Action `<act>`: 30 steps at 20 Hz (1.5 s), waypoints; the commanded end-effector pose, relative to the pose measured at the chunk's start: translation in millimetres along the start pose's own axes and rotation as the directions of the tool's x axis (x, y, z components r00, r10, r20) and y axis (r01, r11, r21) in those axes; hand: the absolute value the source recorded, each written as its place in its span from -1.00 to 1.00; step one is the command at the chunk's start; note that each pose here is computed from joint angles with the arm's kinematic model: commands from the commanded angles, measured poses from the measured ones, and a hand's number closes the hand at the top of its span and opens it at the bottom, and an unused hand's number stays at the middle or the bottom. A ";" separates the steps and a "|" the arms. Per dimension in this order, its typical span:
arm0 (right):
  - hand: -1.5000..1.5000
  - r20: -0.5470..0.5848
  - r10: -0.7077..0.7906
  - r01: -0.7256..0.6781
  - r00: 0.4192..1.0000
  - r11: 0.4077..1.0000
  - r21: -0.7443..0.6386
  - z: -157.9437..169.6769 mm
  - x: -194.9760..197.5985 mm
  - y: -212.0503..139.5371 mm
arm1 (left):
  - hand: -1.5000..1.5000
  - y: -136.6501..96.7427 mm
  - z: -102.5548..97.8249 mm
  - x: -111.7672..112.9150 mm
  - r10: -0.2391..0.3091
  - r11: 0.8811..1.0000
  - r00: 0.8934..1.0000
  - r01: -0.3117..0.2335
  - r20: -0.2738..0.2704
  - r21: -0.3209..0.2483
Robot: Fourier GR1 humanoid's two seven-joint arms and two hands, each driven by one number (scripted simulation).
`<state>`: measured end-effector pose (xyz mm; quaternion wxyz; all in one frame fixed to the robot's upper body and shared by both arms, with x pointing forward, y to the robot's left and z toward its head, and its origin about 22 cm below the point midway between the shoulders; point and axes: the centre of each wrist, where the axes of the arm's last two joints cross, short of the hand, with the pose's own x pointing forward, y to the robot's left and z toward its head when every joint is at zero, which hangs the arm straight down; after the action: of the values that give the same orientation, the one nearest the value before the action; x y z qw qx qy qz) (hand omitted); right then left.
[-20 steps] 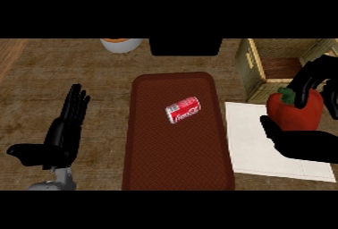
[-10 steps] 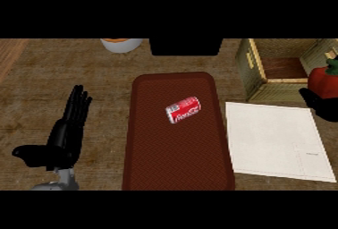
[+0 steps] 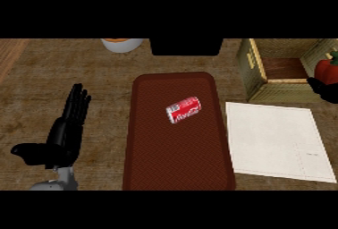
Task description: Pick the bell pepper from the placemat and place it in the basket
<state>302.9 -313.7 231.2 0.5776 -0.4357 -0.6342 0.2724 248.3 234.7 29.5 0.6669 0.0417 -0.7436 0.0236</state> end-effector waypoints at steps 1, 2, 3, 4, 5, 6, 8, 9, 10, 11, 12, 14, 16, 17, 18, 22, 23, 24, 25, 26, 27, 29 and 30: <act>1.00 -0.015 0.062 -0.061 0.998 0.998 0.028 -11.3 -36.3 18.0 | 0.00 -6.0 3.8 -10.3 0.004 1.000 1.000 -0.004 -0.007 0.006; 1.00 -0.013 0.068 -0.067 0.998 0.997 0.038 -15.0 -29.1 1.7 | 0.00 0.3 1.3 7.6 -0.005 1.000 1.000 0.005 0.003 -0.005; 1.00 -0.009 0.074 -0.074 0.997 0.996 0.051 -11.2 -50.9 17.7 | 0.00 9.1 1.7 -7.0 -0.017 1.000 1.000 0.017 0.009 0.006; 1.00 -0.012 0.051 -0.050 0.999 0.997 0.052 -16.6 -55.5 21.3 | 0.00 -12.2 -5.8 5.8 0.012 1.000 1.000 -0.012 -0.018 0.003; 1.00 -0.012 0.066 -0.065 0.998 0.996 0.056 -19.8 -47.6 2.6 | 0.00 -2.3 9.7 0.8 0.019 1.000 1.000 -0.019 -0.002 -0.026; 1.00 -0.019 0.026 -0.025 0.999 0.999 0.031 -26.6 -48.9 36.8 | 0.00 10.4 -12.4 7.2 0.012 1.000 1.000 -0.012 0.003 -0.005; 1.00 -0.016 0.004 -0.004 1.000 0.999 0.033 -37.8 -58.7 26.6 | 0.00 -20.3 5.1 7.3 -0.006 1.000 1.000 0.006 0.002 -0.013; 1.00 -0.011 -0.001 0.001 1.000 1.000 0.022 -45.5 -39.2 29.0 | 0.00 -6.7 12.7 -8.5 0.000 1.000 1.000 0.000 0.004 -0.003; 1.00 -0.014 0.002 -0.001 1.000 0.999 0.045 -35.0 -64.9 50.4 | 0.00 -2.2 -0.1 -1.3 0.002 1.000 1.000 -0.002 0.000 0.002; 1.00 -0.031 0.007 -0.006 0.999 0.998 0.055 -31.6 -56.7 47.2 | 0.00 -15.5 15.1 1.5 0.017 1.000 1.000 -0.017 -0.004 0.002; 1.00 -0.021 0.016 -0.015 1.000 0.999 0.037 -26.2 -63.1 47.2 | 0.00 1.3 1.9 -4.3 0.004 1.000 1.000 -0.004 -0.005 0.009; 1.00 -0.045 -0.014 0.016 0.999 0.999 0.037 -22.4 -80.1 29.9 | 0.00 4.0 3.8 13.1 0.009 1.000 1.000 -0.009 -0.009 0.018; 1.00 -0.052 -0.034 0.036 0.998 0.998 0.043 -44.8 -86.2 32.9 | 0.00 15.4 0.9 4.5 -0.009 1.000 1.000 0.008 -0.006 -0.015; 1.00 -0.055 -0.027 0.030 0.998 0.998 0.062 -37.7 -85.9 48.7 | 0.00 -7.7 -2.7 -1.4 0.000 1.000 1.000 0.000 -0.009 0.008; 1.00 -0.078 -0.003 0.006 0.997 0.999 0.034 -34.2 -105.2 49.1 | 0.00 14.4 6.8 16.5 0.015 1.000 1.000 -0.015 -0.001 -0.007; 1.00 -0.149 -0.048 0.051 0.988 0.999 0.015 -48.5 -111.9 42.6 | 0.00 -1.0 21.0 12.9 0.014 0.999 1.000 -0.014 -0.011 -0.029; -1.00 -0.136 -0.039 0.048 0.990 0.997 0.059 -48.0 -103.7 46.3 | 0.00 -4.4 -17.2 5.4 -0.005 1.000 1.000 0.005 0.007 0.002; -1.00 -0.120 -0.011 0.018 0.993 0.998 0.064 -56.9 -99.5 54.6 | 0.00 -0.6 -9.5 5.7 0.010 1.000 1.000 -0.010 -0.004 0.007; -1.00 -0.119 -0.002 0.011 0.993 0.997 0.079 -50.9 -125.1 63.2 | 0.00 10.5 5.7 1.1 0.017 1.000 1.000 -0.017 -0.002 -0.016; -1.00 -0.109 -0.032 0.039 0.994 0.997 0.064 -57.9 -120.3 39.6 | 0.00 4.3 12.1 10.1 0.005 1.000 1.000 -0.005 -0.008 -0.006; -1.00 -0.094 -0.033 0.038 0.995 0.998 0.051 -52.9 -113.3 41.7 | 0.00 -1.6 -0.1 -1.9 -0.006 1.000 1.000 0.006 -0.007 -0.008; -1.00 -0.091 -0.062 0.067 0.994 0.997 0.045 -52.1 -134.7 63.3 | 0.00 1.2 -9.1 3.8 0.015 1.000 1.000 -0.016 -0.020 -0.018; -1.00 -0.077 -0.085 0.088 0.993 0.996 0.032 -54.5 -116.6 56.6 | 0.00 -4.6 8.7 9.7 0.004 1.000 1.000 -0.004 -0.012 -0.011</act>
<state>361.6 -397.1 139.1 0.6243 -0.4188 -0.6093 0.2521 245.6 234.9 33.9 0.6698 0.0365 -0.7413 0.0221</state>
